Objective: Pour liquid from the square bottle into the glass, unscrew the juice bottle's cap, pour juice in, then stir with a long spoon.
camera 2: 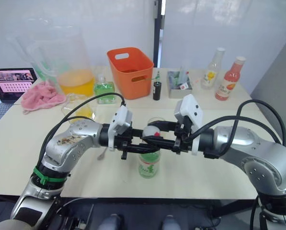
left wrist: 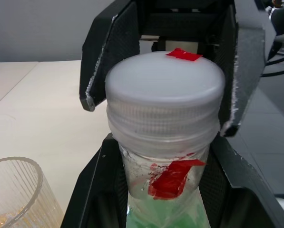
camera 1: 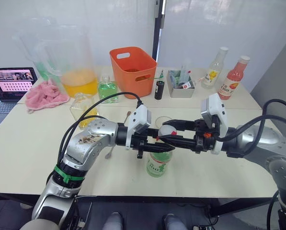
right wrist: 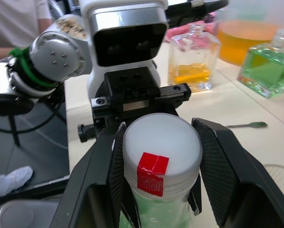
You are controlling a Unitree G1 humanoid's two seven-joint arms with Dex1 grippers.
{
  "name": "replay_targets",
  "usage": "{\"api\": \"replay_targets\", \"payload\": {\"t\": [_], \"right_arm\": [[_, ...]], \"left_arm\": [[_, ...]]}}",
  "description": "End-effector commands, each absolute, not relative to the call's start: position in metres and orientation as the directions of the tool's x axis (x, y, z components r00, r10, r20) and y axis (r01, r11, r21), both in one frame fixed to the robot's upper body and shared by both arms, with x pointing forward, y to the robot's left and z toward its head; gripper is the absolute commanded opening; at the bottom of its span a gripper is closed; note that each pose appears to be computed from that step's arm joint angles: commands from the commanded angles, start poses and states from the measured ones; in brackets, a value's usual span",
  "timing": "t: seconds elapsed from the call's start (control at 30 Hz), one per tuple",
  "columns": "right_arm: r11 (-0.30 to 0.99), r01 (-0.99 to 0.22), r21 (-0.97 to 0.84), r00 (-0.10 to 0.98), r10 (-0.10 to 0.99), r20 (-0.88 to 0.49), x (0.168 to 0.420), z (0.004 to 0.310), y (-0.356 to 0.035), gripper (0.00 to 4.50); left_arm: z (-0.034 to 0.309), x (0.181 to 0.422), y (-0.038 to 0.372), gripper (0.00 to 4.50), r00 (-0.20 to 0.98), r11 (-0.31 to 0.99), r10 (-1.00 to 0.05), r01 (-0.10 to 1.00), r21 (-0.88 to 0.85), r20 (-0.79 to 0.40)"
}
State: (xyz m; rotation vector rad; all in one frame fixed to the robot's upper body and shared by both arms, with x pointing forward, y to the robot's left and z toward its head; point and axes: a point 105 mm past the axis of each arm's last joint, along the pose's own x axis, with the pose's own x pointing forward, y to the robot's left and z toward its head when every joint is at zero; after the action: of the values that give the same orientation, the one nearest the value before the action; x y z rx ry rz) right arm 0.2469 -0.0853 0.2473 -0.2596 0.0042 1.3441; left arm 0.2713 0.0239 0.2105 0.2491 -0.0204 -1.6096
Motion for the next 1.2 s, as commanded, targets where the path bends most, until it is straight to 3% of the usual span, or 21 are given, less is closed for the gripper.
{"api": "replay_targets", "payload": {"t": [0.03, 0.37, 0.6, 0.63, 0.67, 0.83, 0.97, 1.2], "right_arm": [[-0.058, -0.969, -0.240, -0.003, 0.975, -0.223, 0.237, 0.246, -0.075, 1.70], [-0.424, -0.873, -0.241, -0.324, 0.873, -0.365, 0.246, 0.252, -0.065, 1.70], [-0.491, -0.833, -0.253, -0.398, 0.852, -0.341, 0.252, 0.262, -0.059, 1.70], [-0.487, -0.837, -0.250, -0.398, 0.854, -0.334, 0.254, 0.264, -0.059, 2.20], [-0.481, -0.841, -0.246, -0.396, 0.858, -0.327, 0.255, 0.265, -0.059, 2.74], [-0.429, -0.854, -0.294, -0.344, 0.890, -0.301, 0.259, 0.275, -0.067, 4.33], [-0.328, -0.893, -0.307, -0.253, 0.932, -0.260, 0.256, 0.283, -0.082, 4.45], [0.002, -0.961, -0.277, 0.050, 0.985, -0.167, 0.248, 0.275, -0.100, 4.45]], "left_arm": [[0.216, 0.267, 0.028, 1.43, -0.050, -0.077, -0.987, 0.981, 0.176, -0.151], [0.214, 0.259, 0.028, 1.43, -0.045, -0.081, -0.981, 0.979, 0.187, -0.189], [0.211, 0.256, 0.026, 1.43, -0.043, -0.081, -0.980, 0.978, 0.192, -0.193], [0.211, 0.256, 0.026, 1.43, -0.043, -0.081, -0.980, 0.979, 0.189, -0.194], [0.211, 0.256, 0.027, 1.43, -0.040, -0.077, -0.980, 0.979, 0.187, -0.194], [0.210, 0.255, 0.028, 1.43, -0.018, -0.051, -0.984, 0.983, 0.179, -0.179], [0.210, 0.256, 0.028, 1.43, 0.008, -0.020, -0.987, 0.985, 0.170, -0.163], [0.208, 0.261, 0.027, 1.43, 0.045, 0.023, -0.989, 0.988, 0.151, -0.140]]}}
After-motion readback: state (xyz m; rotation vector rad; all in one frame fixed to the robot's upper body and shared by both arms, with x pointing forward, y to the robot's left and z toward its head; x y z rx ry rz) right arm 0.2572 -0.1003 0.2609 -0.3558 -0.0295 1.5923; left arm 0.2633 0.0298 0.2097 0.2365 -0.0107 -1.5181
